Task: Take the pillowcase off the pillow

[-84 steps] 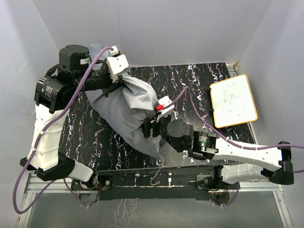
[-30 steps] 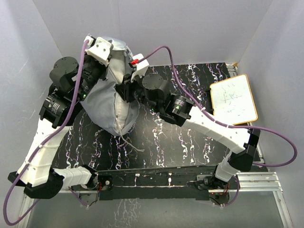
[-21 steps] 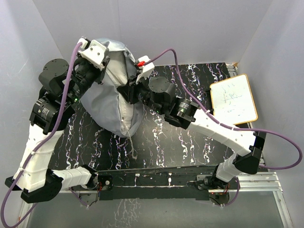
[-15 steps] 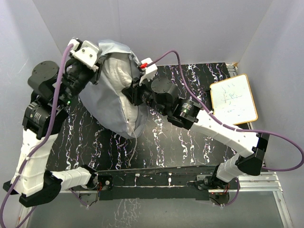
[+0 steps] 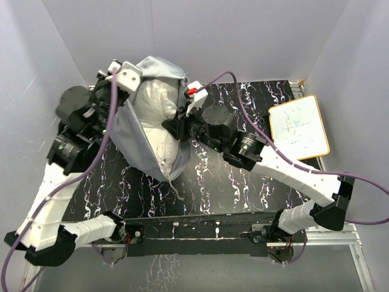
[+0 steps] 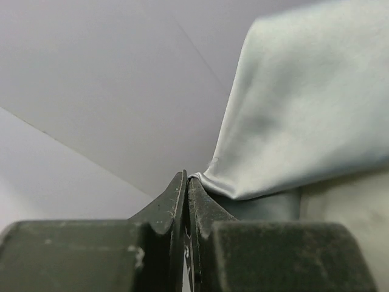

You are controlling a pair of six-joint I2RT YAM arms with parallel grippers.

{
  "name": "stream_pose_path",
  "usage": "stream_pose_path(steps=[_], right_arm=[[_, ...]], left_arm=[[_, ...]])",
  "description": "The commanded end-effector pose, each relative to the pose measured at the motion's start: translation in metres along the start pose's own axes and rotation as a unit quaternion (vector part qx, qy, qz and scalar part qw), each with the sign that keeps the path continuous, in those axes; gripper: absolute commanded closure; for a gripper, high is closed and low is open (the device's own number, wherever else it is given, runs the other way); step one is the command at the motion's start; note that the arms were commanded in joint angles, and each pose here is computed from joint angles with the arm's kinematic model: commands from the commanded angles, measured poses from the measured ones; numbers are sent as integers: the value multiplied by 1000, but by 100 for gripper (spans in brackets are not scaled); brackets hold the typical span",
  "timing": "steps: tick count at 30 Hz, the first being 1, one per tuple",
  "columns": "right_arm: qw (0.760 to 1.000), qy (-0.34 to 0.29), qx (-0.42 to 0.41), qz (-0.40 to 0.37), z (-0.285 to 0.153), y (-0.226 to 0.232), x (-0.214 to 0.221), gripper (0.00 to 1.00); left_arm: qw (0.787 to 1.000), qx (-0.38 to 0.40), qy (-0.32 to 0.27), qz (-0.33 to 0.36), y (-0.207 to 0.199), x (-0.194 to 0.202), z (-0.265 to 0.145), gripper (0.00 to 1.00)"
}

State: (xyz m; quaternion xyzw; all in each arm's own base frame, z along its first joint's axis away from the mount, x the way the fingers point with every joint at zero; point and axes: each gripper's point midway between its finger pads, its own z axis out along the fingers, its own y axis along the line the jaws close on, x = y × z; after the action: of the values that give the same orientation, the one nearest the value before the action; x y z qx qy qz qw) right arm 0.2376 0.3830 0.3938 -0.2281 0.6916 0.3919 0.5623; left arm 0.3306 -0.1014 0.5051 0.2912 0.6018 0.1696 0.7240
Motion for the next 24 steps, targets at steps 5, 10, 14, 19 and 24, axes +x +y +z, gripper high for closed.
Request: stream_pose_path(steps=[5,10,14,19,24], right_arm=[[972,-177,-152,40,-75,49,-117,92],[973,-178,-136,51,-71,36,-122,92],[971,-186,-137,60,-65,30,-138,92],[968,-208,-82,112,-45,0,-176,92],[969,-203,-24,138,-8,-20,-190,92]], left_arm=[[997,-16,66,-23,-4,54,29,97],[987,135,46,-73,-59,50,8,51],[973,209,-14,-102,-70,14,-19,30],[964,243,-84,-65,-57,-24,-55,3],[949,269,-160,-31,-47,-56,-99,3]])
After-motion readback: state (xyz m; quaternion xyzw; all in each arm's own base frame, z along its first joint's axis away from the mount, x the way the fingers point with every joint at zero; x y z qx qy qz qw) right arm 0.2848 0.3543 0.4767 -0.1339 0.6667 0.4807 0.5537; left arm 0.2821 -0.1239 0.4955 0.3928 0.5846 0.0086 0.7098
